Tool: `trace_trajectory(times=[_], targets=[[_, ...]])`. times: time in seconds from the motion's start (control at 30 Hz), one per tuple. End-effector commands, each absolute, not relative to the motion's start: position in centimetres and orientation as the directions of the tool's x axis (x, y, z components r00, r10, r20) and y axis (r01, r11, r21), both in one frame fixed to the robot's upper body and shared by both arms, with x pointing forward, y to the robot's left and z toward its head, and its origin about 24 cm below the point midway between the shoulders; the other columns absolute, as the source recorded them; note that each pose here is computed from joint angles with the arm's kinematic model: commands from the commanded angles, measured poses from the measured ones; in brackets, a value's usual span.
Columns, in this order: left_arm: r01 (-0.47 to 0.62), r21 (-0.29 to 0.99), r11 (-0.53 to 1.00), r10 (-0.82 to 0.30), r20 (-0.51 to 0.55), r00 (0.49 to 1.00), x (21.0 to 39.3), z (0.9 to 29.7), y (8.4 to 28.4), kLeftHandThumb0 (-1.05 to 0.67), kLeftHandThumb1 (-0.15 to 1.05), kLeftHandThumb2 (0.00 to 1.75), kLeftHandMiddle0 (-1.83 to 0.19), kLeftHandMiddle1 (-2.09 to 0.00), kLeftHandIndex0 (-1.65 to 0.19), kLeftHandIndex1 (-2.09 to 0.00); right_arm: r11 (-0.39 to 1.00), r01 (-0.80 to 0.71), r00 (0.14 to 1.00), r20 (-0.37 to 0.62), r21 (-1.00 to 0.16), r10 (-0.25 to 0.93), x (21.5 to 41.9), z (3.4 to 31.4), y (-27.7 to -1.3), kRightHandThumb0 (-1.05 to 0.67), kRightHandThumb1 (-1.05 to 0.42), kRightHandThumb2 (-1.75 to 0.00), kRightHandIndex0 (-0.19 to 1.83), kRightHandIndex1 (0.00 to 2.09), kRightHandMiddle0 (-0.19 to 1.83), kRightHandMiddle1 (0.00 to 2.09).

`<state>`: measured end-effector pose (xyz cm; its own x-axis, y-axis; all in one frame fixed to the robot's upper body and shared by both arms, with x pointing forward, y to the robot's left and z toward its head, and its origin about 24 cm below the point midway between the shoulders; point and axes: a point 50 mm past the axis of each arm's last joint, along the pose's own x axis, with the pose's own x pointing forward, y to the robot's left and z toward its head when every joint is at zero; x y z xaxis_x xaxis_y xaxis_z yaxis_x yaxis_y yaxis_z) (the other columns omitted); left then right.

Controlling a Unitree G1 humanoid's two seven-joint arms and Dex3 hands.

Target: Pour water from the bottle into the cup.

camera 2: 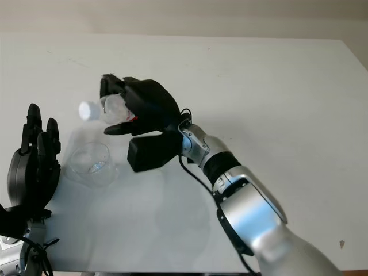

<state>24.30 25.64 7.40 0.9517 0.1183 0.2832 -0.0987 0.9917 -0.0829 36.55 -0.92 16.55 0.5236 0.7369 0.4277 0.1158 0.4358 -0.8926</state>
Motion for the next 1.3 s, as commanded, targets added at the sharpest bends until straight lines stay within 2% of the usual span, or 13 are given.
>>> trace_trajectory(times=[0.0,0.3,0.5,0.6,0.77,0.83,0.97,1.27], targets=[[-0.104,-0.112,0.988,0.129,0.249,0.960,23.9,6.2,25.2,-0.79,1.05,0.51,0.18,-0.05,0.19,-0.01,0.431,0.181,0.454,0.464,-0.884,0.760,36.4,18.3,-0.3,-0.44,-1.05,-0.20,1.27,2.09,0.95,2.09],[-0.103,-0.121,0.987,0.130,0.247,0.960,23.9,6.0,25.1,-0.79,1.05,0.51,0.19,-0.05,0.19,0.00,0.350,0.390,0.284,0.473,-0.851,0.834,35.9,18.6,-0.1,-0.48,-1.05,-0.18,1.33,2.09,0.95,2.09],[-0.114,-0.124,0.986,0.141,0.244,0.959,23.9,5.9,25.0,-0.80,1.05,0.50,0.18,-0.05,0.19,-0.01,0.343,0.446,0.237,0.479,-0.827,0.845,35.9,18.7,-0.3,-0.49,-1.05,-0.17,1.36,2.09,0.93,2.09],[-0.117,-0.127,0.985,0.146,0.247,0.958,23.9,5.9,24.9,-0.81,1.05,0.47,0.18,-0.06,0.18,-0.02,0.325,0.490,0.205,0.469,-0.809,0.859,36.0,18.9,-0.3,-0.50,-1.05,-0.17,1.32,2.09,0.71,2.09],[-0.116,-0.137,0.984,0.147,0.247,0.958,23.9,5.8,24.9,-0.80,1.05,0.47,0.18,-0.05,0.19,-0.02,0.313,0.512,0.168,0.451,-0.800,0.877,35.9,19.4,-0.3,-0.50,-1.05,-0.18,1.32,2.09,0.65,2.09],[-0.115,-0.138,0.984,0.147,0.249,0.957,23.9,5.8,25.0,-0.79,1.05,0.48,0.18,-0.05,0.19,-0.02,0.310,0.521,0.149,0.442,-0.795,0.884,35.9,19.6,-0.3,-0.50,-1.05,-0.15,1.27,2.09,0.42,1.99],[-0.113,-0.132,0.985,0.144,0.253,0.957,23.9,5.8,24.9,-0.79,1.05,0.50,0.18,-0.05,0.19,-0.02,0.290,0.574,0.098,0.416,-0.765,0.904,35.8,19.9,-0.2,-0.50,-1.05,-0.10,1.22,2.09,0.38,1.64],[-0.112,-0.138,0.984,0.144,0.249,0.958,24.0,5.7,24.7,-0.78,1.05,0.50,0.19,-0.05,0.19,-0.01,0.268,0.660,0.030,0.381,-0.702,0.924,35.7,20.1,-0.1,-0.47,-1.04,-0.07,1.22,2.09,0.38,1.63]])
